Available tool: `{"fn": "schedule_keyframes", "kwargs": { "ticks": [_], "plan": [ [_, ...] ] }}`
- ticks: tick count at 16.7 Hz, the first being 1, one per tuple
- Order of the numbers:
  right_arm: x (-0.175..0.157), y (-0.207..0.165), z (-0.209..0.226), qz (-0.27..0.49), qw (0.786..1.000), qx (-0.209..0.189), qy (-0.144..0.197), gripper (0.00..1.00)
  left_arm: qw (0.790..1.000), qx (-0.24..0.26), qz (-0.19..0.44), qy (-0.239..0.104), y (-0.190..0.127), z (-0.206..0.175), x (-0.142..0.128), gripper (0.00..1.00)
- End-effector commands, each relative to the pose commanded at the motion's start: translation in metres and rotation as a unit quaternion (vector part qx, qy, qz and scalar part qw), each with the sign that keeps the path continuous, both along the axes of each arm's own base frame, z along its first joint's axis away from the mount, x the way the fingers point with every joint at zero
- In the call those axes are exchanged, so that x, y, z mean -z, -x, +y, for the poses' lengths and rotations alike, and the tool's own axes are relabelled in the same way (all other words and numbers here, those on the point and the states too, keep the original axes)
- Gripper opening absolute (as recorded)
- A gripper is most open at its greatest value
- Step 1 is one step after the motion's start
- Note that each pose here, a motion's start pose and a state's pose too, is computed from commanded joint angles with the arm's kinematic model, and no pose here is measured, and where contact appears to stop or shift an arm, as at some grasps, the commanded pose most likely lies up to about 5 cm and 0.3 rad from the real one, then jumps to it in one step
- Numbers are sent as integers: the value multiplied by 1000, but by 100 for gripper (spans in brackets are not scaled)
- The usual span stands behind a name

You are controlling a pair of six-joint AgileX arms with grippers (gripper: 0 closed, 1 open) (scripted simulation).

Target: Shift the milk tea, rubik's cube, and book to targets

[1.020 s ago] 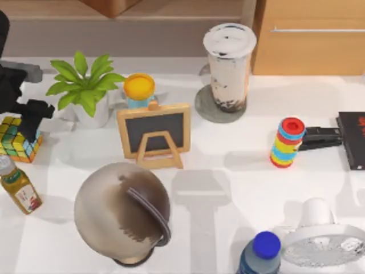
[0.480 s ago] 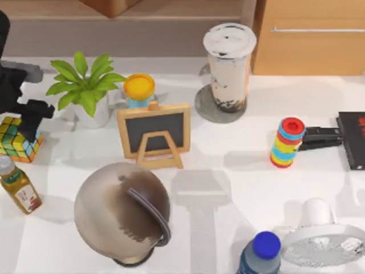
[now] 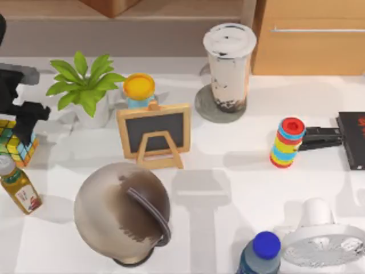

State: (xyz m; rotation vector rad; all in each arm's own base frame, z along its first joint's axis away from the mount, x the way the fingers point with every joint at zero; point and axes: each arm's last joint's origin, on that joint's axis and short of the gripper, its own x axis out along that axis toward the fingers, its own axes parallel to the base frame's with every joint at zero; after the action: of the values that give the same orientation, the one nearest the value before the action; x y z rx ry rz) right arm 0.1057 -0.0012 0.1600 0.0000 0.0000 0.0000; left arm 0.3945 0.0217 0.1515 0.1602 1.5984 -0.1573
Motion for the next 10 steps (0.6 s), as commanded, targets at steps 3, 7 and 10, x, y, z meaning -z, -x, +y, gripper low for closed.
{"fn": "schedule_keyframes", "kwargs": {
  "ticks": [3, 7, 10],
  "plan": [
    [0, 0, 0, 0, 1000, 0, 0, 100, 1000, -1, -5, 1, 0, 0, -16, 0],
    [0, 0, 0, 0, 1000, 0, 0, 100, 1000, 1, -17, 3, -5, -6, -23, 0],
    [0, 0, 0, 0, 1000, 0, 0, 100, 1000, 1, -16, 2, -5, -4, -22, 0]
  ]
}}
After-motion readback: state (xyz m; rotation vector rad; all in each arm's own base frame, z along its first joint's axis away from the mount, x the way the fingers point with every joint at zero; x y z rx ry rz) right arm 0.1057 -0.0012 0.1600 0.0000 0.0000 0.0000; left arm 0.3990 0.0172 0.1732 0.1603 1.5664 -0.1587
